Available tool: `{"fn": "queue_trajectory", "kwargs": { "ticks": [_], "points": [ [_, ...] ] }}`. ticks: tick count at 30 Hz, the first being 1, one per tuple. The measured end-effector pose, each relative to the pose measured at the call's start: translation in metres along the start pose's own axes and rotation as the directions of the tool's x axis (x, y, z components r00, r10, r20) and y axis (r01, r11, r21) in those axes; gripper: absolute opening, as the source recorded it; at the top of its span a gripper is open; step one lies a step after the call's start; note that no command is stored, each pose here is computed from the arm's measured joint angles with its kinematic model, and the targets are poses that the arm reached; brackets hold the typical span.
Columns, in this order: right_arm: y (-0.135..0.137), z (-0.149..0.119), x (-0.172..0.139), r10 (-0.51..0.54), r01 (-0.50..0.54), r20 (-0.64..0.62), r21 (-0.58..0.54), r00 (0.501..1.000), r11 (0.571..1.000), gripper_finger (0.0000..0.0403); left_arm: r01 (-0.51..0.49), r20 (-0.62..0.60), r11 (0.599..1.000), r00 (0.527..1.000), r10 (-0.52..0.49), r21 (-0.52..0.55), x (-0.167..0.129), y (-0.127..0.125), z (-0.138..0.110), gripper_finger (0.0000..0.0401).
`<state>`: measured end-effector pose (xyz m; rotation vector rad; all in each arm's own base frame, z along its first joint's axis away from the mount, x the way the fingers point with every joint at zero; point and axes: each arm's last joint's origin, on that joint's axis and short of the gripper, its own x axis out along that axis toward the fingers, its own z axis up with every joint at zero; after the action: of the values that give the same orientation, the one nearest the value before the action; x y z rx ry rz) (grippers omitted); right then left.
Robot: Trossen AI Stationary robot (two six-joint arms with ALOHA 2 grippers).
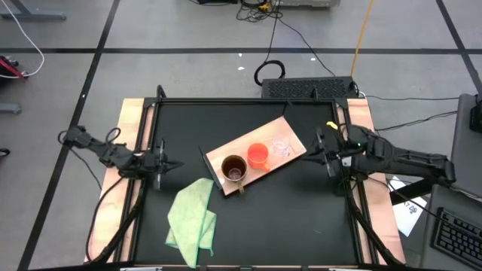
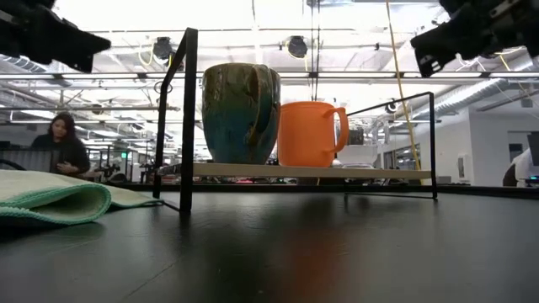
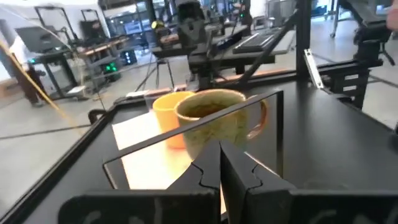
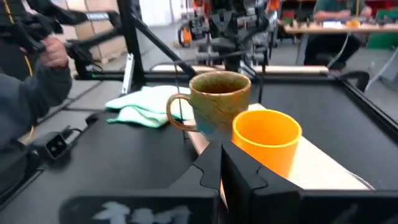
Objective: Stack small to large cups/mugs on shelf
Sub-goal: Return to Home Position
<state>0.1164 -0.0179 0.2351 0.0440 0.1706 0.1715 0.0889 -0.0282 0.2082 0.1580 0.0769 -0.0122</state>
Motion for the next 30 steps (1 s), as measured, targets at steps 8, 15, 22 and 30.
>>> {"fn": "queue_trajectory", "kwargs": {
  "ticks": [8,15,22,30],
  "points": [
    [0.011,-0.022,-0.005,-0.016,0.015,0.109,0.004,0.994,1.000,0.0000,-0.079,0.011,0.997,0.997,0.079,0.001,-0.006,-0.008,0.003,0.0000],
    [0.015,-0.036,-0.001,-0.044,0.044,0.089,-0.005,0.995,0.999,0.0000,-0.071,0.023,0.997,0.997,0.071,-0.018,-0.011,-0.014,0.004,0.0000],
    [0.018,-0.051,0.005,-0.034,0.037,0.098,-0.030,0.995,0.999,0.0000,-0.072,0.038,0.997,0.997,0.073,-0.011,-0.011,-0.021,-0.004,0.0000],
    [0.020,-0.058,0.008,-0.007,0.015,0.129,-0.063,0.992,0.998,0.0000,-0.100,0.070,0.995,0.993,0.099,0.004,-0.008,-0.026,-0.015,0.0000]
  ]
}}
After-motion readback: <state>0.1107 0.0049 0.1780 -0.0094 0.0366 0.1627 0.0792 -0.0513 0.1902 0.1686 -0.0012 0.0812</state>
